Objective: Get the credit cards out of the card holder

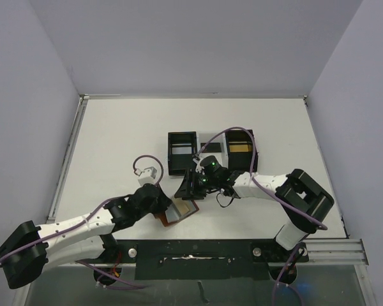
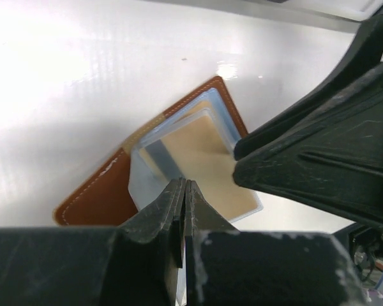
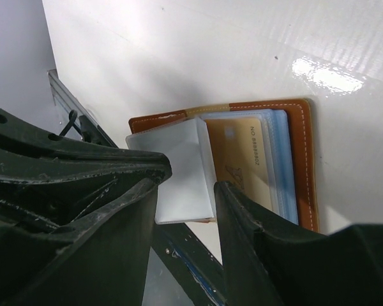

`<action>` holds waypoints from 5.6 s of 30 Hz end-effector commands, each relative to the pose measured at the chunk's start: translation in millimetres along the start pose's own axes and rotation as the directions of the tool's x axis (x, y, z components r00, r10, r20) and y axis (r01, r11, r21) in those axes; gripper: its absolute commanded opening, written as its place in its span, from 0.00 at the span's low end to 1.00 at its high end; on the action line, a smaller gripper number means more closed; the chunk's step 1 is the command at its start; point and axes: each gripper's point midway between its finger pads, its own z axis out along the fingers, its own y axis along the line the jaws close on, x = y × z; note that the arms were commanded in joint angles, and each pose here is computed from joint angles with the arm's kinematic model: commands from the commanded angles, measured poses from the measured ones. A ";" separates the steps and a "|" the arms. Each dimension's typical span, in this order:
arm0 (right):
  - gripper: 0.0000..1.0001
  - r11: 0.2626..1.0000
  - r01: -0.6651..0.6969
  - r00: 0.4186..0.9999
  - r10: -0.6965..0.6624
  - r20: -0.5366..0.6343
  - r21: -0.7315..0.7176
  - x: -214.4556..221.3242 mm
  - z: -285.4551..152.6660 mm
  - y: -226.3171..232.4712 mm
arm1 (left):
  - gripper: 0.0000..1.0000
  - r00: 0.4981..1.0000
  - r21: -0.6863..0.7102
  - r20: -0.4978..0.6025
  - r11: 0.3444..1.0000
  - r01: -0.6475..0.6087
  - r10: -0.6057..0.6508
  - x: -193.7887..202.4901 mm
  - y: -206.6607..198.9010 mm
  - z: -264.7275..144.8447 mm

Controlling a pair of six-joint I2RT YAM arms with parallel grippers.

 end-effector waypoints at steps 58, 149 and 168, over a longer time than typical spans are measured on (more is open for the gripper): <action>0.31 0.883 0.083 0.894 -0.270 -0.356 -0.462 95.1 36.8 104.7 | 0.00 0.880 -0.283 0.294 0.845 0.453 -0.373 -6.0 112.0 -41.1; 0.44 0.971 -0.092 0.949 0.019 0.316 0.219 2.5 -61.4 -28.2 | 0.28 0.972 0.378 -0.234 0.922 0.085 0.007 -31.2 -107.4 -47.6; 0.31 0.942 -0.248 0.901 0.139 0.412 0.225 7.6 -87.0 -77.1 | 0.16 0.900 0.311 -0.423 0.950 0.036 0.104 34.5 -136.1 3.2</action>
